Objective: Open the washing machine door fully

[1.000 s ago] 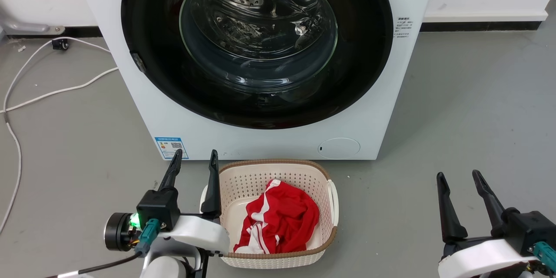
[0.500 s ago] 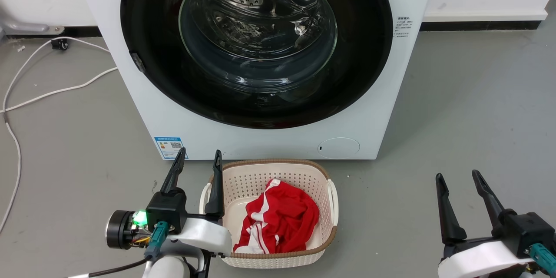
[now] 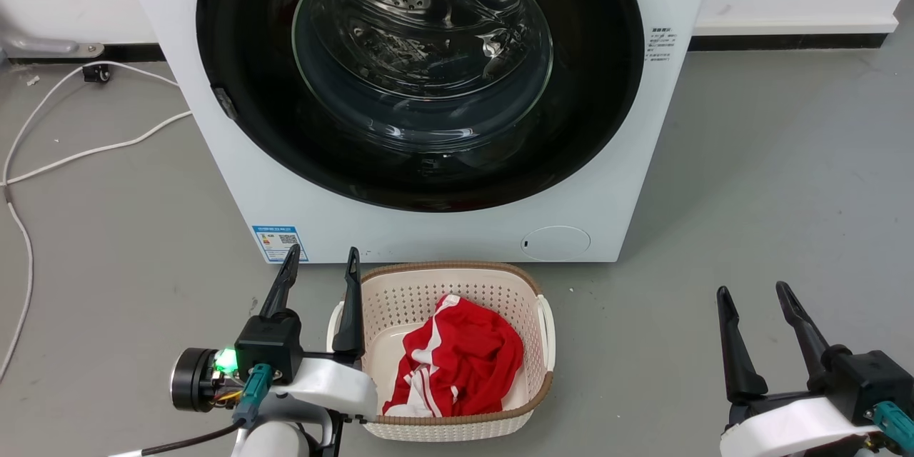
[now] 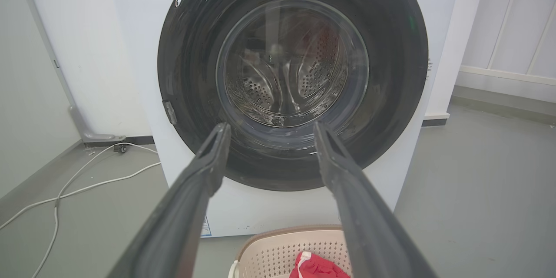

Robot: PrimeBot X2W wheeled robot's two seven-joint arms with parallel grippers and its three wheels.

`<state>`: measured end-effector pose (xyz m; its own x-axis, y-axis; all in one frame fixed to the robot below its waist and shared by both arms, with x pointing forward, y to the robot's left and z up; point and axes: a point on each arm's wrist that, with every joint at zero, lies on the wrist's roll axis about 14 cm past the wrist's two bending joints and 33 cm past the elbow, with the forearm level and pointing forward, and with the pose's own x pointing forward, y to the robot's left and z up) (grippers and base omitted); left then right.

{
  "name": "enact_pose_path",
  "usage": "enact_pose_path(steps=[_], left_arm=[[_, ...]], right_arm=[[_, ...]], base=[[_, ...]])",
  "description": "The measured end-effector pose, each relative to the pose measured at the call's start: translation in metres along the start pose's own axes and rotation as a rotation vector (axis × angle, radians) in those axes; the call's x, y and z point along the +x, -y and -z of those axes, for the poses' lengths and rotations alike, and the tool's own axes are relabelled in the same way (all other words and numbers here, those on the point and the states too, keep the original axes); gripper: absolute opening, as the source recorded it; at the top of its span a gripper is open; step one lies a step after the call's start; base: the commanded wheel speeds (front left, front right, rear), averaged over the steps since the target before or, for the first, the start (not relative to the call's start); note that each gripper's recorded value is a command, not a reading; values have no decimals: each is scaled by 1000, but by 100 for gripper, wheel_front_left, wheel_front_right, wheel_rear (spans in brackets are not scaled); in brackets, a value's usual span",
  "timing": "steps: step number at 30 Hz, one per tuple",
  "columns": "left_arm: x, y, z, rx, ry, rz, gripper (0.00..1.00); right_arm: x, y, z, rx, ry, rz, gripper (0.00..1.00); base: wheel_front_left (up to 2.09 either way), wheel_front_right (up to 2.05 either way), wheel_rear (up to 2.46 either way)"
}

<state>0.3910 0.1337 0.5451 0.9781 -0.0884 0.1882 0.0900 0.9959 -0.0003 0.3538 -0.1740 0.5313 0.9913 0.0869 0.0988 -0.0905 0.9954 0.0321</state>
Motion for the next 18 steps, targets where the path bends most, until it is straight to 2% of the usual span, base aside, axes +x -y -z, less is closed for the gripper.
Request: enact_pose_path(steps=[1,2,4,5,12,18], left_arm=[[0,0,0,0,-1,0,100],[0,0,1,-1,-2,0,100],[0,0,1,-1,-3,0,100],[0,0,1,-1,-4,0,100],[0,0,2,-3,-7,-2,100],[0,0,3,-2,-9,-3,100]], right_arm=[[0,0,0,2,-1,1,100],[0,0,1,6,-2,1,60],[0,0,2,14,-4,2,2],[0,0,2,17,-5,2,0],[0,1,3,77,-3,9,0],[2,3,-13,394,94,41,0]], base=[[0,0,0],[0,0,0],[0,0,0],[0,0,0],[0,0,0],[0,0,0]])
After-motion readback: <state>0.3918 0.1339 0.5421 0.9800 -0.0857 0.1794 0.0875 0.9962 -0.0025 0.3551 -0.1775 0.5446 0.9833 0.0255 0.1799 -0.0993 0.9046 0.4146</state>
